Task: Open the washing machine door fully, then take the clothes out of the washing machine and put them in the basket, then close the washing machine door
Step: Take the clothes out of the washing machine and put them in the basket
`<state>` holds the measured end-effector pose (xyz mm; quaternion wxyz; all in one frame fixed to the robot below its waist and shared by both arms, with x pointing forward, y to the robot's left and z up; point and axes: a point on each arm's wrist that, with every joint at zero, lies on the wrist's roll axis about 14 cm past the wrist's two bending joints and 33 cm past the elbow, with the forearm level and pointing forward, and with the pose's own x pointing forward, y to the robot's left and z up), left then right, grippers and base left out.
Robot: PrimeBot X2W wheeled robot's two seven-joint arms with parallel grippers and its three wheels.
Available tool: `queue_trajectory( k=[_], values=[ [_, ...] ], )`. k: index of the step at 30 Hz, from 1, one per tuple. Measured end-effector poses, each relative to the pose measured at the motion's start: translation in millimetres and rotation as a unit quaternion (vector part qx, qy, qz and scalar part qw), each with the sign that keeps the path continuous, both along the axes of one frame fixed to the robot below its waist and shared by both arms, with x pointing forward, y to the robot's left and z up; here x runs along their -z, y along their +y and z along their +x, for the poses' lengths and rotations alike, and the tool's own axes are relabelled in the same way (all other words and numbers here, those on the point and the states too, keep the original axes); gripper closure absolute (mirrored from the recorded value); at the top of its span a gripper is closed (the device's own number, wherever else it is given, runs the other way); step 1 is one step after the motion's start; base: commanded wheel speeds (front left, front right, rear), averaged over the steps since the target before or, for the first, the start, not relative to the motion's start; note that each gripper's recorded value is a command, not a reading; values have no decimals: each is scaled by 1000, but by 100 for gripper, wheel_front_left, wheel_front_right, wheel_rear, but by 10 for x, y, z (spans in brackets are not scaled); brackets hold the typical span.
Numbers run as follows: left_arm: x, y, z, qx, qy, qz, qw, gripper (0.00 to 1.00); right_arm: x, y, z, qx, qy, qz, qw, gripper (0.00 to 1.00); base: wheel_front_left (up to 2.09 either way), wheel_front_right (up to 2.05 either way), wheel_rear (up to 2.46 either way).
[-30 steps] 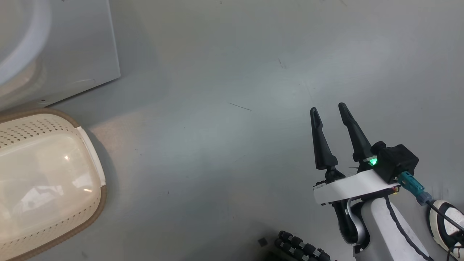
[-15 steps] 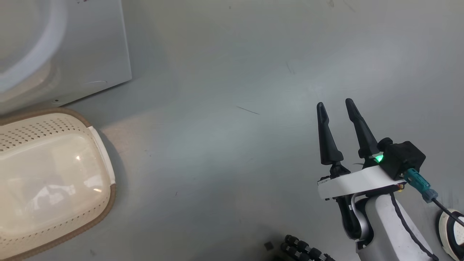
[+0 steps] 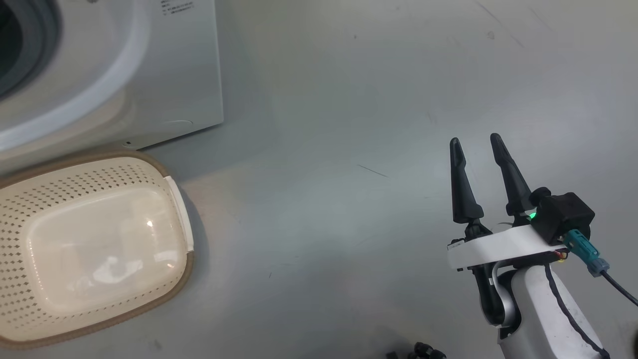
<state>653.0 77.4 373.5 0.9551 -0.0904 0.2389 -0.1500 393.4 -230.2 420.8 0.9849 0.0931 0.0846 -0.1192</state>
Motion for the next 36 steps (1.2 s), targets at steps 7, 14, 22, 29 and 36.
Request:
queue_trajectory(
  k=[7, 14, 22, 29, 36],
  values=[
    [-200, 101, -194, -5, -42, -3, 999, 100, -75, 106, 69, -23, -16, 2, 1000, 0, 0, 0, 0],
    [-351, 248, -450, -19, -74, -5, 997, 100, -149, 242, 130, -51, -31, 7, 998, 0, 0, 0, 0],
    [-459, 412, -867, -30, -108, -3, 994, 100, -245, 375, 103, -73, -45, 17, 996, 0, 0, 0, 0],
    [-742, 456, -1167, -29, -171, -1, 985, 100, -321, 457, 29, -87, -55, 22, 994, 0, 0, 0, 0],
    [-1092, 563, -1352, -25, -219, 15, 975, 100, -418, 582, 6, -109, -69, 26, 991, 0, 0, 0, 0]
  ],
)
